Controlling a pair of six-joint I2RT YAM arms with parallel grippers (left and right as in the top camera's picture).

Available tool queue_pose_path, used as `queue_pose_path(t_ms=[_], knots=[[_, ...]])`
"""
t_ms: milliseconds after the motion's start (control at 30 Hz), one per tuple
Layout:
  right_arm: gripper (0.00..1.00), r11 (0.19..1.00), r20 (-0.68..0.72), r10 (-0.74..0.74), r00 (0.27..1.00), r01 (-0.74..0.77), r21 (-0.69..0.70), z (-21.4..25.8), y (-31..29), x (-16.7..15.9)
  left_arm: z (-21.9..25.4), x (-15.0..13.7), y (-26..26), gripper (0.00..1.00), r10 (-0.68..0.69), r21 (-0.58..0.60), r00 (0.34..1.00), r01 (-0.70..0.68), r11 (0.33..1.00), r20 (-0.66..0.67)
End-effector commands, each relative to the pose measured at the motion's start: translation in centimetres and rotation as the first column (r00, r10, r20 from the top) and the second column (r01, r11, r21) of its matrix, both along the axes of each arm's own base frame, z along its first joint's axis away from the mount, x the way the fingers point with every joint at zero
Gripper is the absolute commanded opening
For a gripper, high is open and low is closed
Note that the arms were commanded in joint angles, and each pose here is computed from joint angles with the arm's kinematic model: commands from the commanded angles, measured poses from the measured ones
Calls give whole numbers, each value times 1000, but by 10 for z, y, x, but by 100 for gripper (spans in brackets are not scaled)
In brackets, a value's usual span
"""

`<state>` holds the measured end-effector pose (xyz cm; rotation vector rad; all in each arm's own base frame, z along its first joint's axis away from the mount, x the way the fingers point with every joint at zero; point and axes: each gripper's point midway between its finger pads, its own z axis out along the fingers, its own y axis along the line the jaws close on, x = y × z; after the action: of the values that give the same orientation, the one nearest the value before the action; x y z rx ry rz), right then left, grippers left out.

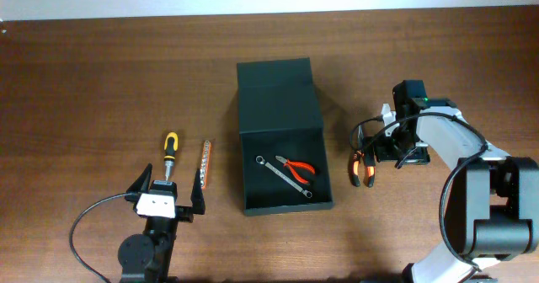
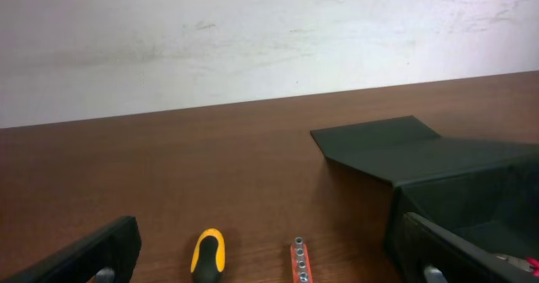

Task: Pack container
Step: 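Lower the right gripper onto the TACTIX pliers' head and close it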

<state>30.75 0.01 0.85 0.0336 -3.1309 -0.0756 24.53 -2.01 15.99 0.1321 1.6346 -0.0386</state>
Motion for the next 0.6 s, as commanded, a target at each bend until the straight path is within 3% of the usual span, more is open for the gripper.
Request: queue_pose_path(t_ms=[0,567], knots=[[99,999,-6,-18,1000,18,-28,-3,-7,-2,-1,0,0,99,-3,12,1000,3,1000,1],[99,994,8,86,996,-86,-60,-3,18,2,-1,0,0,99,-3,12,1000,3,1000,1]])
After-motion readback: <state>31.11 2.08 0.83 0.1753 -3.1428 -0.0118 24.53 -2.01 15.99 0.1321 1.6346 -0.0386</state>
